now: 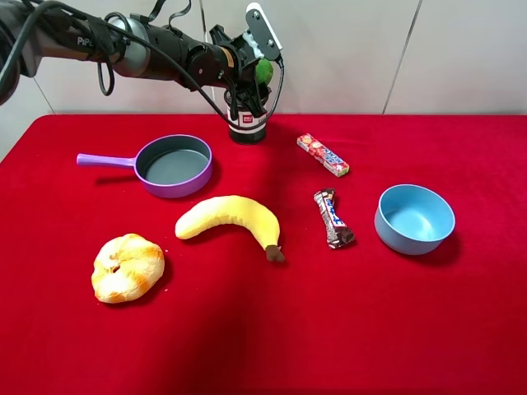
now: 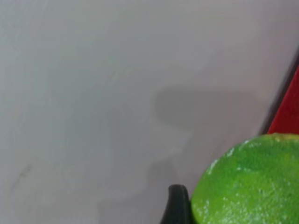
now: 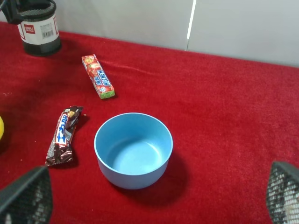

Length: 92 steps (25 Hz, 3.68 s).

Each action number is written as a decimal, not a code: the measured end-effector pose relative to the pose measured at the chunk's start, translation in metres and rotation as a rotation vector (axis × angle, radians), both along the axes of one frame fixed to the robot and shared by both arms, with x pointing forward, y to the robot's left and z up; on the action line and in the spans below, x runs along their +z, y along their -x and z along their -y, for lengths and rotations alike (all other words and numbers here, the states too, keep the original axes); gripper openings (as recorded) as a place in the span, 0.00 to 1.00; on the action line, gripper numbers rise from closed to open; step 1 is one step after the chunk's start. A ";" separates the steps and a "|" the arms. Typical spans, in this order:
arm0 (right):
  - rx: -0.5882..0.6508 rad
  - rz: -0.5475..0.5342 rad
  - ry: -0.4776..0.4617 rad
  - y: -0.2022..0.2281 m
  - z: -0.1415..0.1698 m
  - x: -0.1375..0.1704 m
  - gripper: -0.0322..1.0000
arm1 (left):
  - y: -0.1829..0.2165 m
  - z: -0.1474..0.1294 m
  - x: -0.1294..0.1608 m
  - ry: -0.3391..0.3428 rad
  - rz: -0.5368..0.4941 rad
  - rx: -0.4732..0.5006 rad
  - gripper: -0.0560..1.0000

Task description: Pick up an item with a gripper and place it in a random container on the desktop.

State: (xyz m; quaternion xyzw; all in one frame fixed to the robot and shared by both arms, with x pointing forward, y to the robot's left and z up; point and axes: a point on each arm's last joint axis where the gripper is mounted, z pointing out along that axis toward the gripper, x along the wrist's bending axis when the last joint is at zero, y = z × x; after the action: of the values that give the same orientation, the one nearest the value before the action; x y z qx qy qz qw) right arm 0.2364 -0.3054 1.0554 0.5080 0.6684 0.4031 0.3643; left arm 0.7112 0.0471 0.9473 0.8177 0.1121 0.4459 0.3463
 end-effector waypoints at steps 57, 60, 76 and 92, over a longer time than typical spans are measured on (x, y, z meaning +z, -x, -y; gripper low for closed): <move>0.000 0.000 0.000 0.000 0.000 0.000 0.70 | 0.022 -0.023 0.048 -0.123 -0.236 0.127 0.95; 0.000 0.000 0.000 0.000 0.000 0.000 0.70 | 0.032 -0.031 0.067 -0.130 -0.305 0.165 0.95; 0.000 0.000 0.000 0.000 0.000 0.000 0.70 | 0.113 -0.065 0.114 -0.170 -0.631 0.287 0.91; 0.000 0.000 0.000 0.000 0.000 0.000 0.70 | 0.261 -0.137 0.143 -0.058 -0.713 0.268 0.89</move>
State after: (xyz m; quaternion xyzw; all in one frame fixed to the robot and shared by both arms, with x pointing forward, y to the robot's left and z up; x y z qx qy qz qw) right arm 0.2364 -0.3054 1.0554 0.5080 0.6684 0.4031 0.3643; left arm 0.4498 0.1839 1.0900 0.9090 0.3190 0.1778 0.2008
